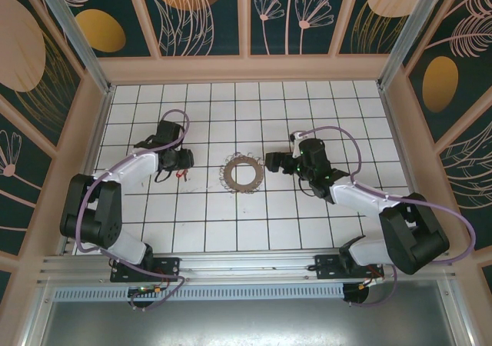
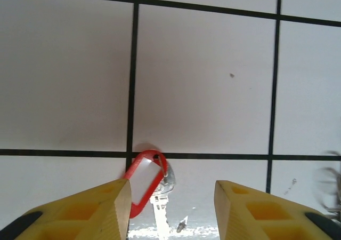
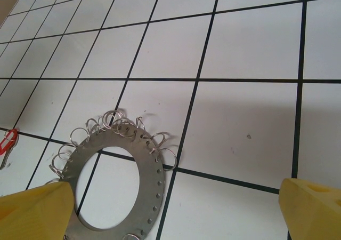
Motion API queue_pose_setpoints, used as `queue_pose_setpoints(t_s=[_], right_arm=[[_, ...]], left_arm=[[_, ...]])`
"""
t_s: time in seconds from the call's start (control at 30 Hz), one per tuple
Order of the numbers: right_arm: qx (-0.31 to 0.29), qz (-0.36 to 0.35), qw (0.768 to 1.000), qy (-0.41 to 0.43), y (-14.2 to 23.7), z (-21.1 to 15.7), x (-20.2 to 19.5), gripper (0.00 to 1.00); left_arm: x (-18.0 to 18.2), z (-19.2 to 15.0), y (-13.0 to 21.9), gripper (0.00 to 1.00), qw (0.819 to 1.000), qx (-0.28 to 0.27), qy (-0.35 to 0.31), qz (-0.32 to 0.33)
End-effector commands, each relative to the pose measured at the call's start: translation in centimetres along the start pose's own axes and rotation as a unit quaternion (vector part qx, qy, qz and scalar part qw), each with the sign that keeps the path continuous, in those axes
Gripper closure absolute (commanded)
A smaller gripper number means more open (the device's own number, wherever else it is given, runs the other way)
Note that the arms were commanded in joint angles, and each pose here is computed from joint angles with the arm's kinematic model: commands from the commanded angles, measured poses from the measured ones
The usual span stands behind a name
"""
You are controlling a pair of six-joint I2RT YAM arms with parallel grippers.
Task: Put the keys on the keyring
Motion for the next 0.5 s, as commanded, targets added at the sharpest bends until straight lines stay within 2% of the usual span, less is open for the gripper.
queue_pose_setpoints(t_s=[0.0, 0.47], right_arm=[[-0.023, 0.005, 1.000, -0.004, 0.8, 0.8, 0.2, 0.01], [-0.027, -0.003, 1.000, 0.001, 0.9, 1.2, -0.1, 0.01]], left_arm=[[1.1, -0.1, -0.5, 0.57, 0.999, -0.008, 0.016, 0.031], [0.7, -1.5, -3.1, 0.69, 0.999, 0.028, 0.019, 0.010]])
Point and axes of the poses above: each hand's point on the last joint's axis, 136 mm out from that joint toward the fingers, its own y axis back along the fingers, its own x axis along the line the jaws close on, z = x × y, the point moved 3 cm from there along y, back along the fingers, and after that the axes turned 6 degrees about y, right-handed, at the moved point
